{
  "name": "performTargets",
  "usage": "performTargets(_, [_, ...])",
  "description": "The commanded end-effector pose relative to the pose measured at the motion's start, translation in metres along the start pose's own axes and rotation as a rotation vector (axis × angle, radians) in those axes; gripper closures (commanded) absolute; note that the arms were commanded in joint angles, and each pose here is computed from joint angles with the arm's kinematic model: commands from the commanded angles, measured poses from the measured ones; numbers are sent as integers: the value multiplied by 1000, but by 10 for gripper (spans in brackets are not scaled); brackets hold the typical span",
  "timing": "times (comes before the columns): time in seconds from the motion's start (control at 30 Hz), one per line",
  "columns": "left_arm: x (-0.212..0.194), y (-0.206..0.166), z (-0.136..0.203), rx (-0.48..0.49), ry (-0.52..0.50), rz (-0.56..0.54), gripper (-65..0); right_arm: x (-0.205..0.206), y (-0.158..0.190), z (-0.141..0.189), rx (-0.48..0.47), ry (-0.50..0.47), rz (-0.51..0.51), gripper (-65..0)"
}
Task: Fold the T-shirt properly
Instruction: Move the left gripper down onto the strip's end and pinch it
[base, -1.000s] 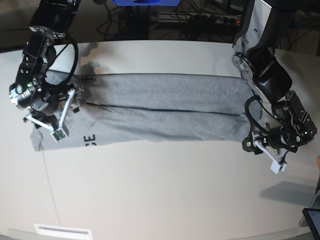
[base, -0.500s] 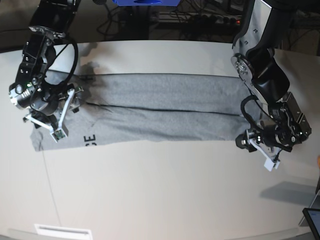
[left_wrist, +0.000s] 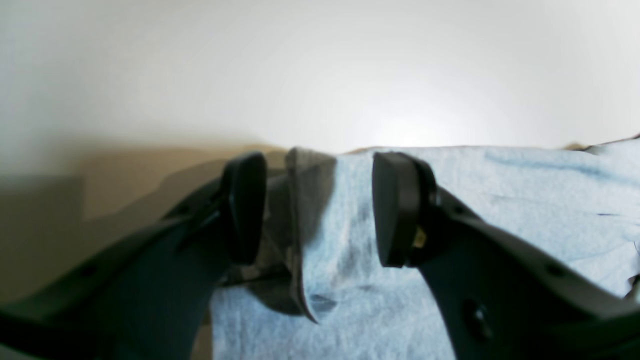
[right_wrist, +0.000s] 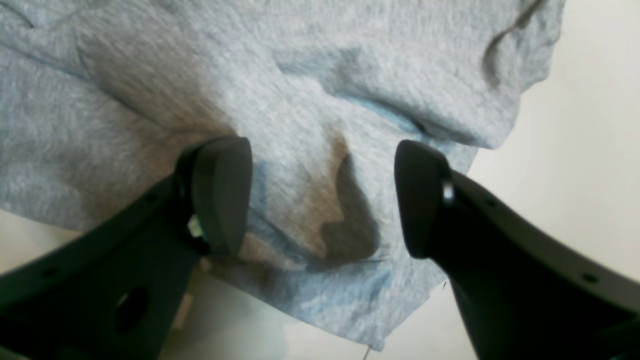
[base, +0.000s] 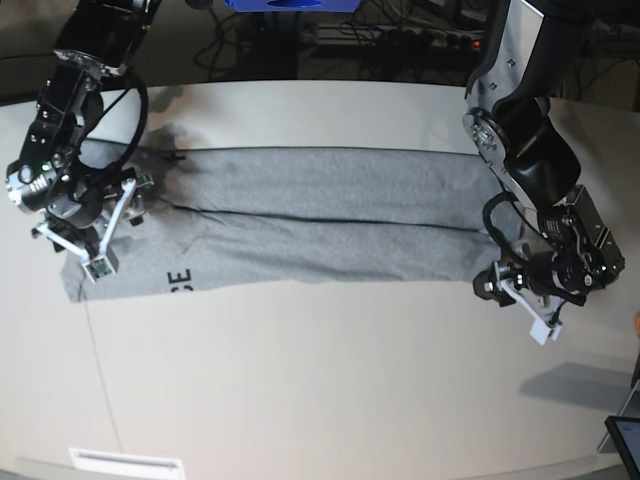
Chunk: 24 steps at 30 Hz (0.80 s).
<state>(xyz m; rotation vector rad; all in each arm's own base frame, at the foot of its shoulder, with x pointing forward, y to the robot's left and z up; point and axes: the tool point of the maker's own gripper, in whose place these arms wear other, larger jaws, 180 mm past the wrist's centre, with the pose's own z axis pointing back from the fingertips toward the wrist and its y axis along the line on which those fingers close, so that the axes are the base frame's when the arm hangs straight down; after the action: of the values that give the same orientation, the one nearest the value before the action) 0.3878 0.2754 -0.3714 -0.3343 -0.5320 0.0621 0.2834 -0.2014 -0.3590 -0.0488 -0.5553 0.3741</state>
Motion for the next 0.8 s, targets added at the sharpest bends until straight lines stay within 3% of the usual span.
performTargets(0.0, [24,1,12,6,-64,-19,-324,12,-6,5,-17,-43,4,-421])
performTargets(0.2, [23,1,12,7,-60,-18,-322,13,-5,5,-14,-46,3,-421])
performTargets(0.47, [22,-1,10,1,-58,-17,-146,12,-5,5,-13,-45,3,-421])
performTargets(0.77, [21,0,10,2,-56,-16,-69,12,-5,5,-13,-45,3,-421])
